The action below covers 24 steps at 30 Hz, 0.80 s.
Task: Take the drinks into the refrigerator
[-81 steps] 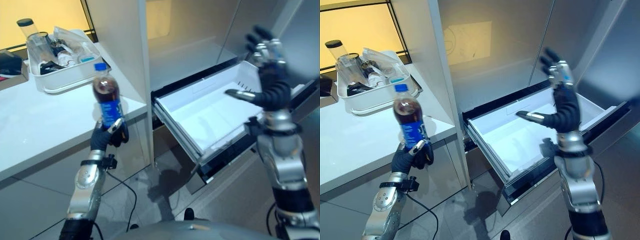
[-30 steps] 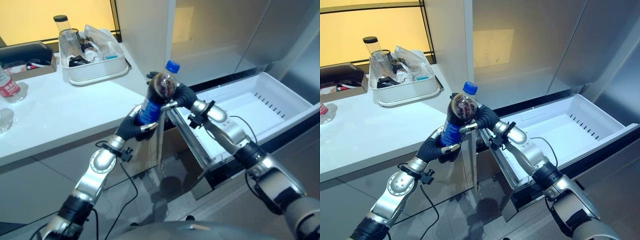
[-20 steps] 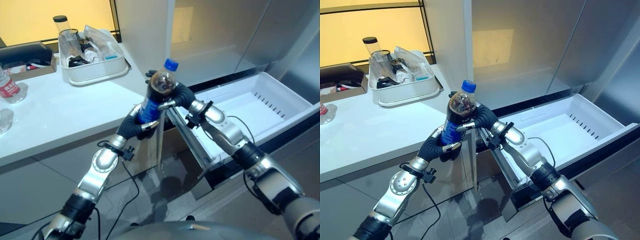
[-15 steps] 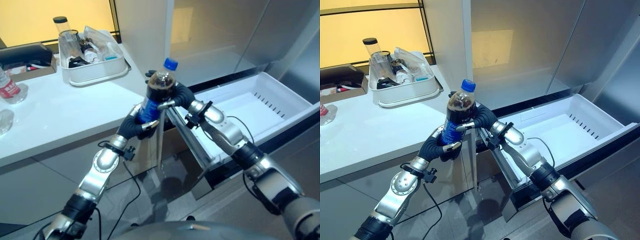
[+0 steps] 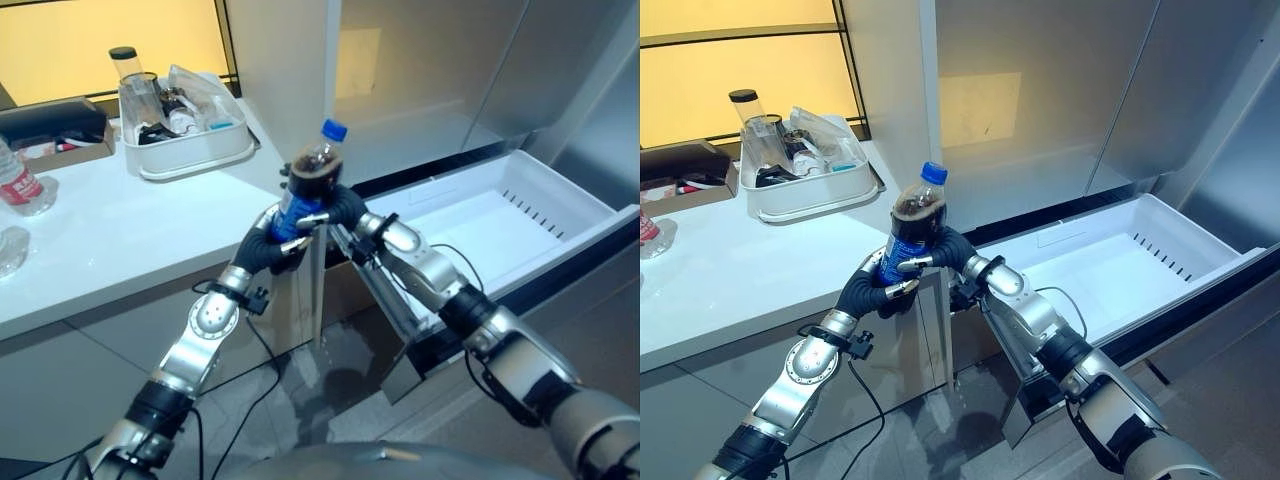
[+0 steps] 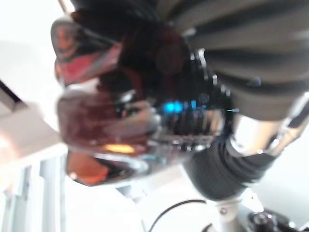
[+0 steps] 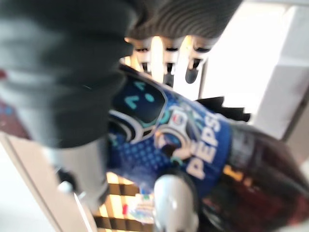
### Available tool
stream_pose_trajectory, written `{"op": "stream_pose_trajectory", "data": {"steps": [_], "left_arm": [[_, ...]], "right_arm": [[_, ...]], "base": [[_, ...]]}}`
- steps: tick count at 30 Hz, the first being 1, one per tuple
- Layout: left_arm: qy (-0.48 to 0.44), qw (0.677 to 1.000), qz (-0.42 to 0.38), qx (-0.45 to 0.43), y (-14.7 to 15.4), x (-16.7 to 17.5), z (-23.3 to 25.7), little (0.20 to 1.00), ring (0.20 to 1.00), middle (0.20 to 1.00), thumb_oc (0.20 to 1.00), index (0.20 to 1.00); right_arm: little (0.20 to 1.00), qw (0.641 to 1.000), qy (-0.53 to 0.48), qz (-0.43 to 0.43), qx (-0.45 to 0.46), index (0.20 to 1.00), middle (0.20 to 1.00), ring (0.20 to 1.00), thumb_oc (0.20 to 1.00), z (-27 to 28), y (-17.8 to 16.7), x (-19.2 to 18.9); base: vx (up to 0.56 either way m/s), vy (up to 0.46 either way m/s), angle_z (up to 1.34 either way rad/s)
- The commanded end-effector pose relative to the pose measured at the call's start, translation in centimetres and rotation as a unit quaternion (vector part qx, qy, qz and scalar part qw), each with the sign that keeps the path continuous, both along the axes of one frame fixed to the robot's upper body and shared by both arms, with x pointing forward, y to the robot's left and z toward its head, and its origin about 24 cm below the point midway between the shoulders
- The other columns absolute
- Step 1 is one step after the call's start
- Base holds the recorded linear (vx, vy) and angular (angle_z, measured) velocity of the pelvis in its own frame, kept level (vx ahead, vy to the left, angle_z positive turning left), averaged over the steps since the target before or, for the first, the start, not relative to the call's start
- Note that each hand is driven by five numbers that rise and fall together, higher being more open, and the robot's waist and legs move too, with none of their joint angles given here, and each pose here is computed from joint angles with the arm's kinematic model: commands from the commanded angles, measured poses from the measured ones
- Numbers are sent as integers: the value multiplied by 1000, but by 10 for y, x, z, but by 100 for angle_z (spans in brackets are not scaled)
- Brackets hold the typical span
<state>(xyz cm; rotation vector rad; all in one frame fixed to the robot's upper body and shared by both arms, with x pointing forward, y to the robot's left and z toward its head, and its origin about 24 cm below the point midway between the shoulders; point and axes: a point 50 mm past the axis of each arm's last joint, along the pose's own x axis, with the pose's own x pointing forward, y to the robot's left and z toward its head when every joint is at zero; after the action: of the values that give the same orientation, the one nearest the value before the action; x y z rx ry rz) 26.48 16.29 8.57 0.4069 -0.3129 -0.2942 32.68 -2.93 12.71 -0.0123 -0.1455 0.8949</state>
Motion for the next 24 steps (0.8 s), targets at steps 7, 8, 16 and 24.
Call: {"op": "stream_pose_trajectory", "data": {"steps": [7, 8, 16, 24], "left_arm": [[-160, 979, -127, 24, -54, 11, 66, 200, 200, 200, 200, 200], [-159, 979, -127, 25, -54, 12, 66, 200, 200, 200, 200, 200], [-139, 983, -116, 11, -52, 14, 58, 200, 200, 200, 200, 200], [-102, 989, -99, -30, -47, 13, 45, 1000, 1000, 1000, 1000, 1000]], "right_arm": [[200, 992, -104, 62, 46, 200, 200, 200, 200, 59, 56, -10], [200, 992, -102, 56, 50, 200, 200, 200, 200, 59, 53, -9], [200, 993, -99, 22, 65, 200, 200, 200, 200, 56, 36, -5], [200, 990, -103, -33, 93, 200, 200, 200, 200, 57, 8, 2]], "base": [[0, 0, 0], [0, 0, 0], [0, 0, 0], [0, 0, 0]]}}
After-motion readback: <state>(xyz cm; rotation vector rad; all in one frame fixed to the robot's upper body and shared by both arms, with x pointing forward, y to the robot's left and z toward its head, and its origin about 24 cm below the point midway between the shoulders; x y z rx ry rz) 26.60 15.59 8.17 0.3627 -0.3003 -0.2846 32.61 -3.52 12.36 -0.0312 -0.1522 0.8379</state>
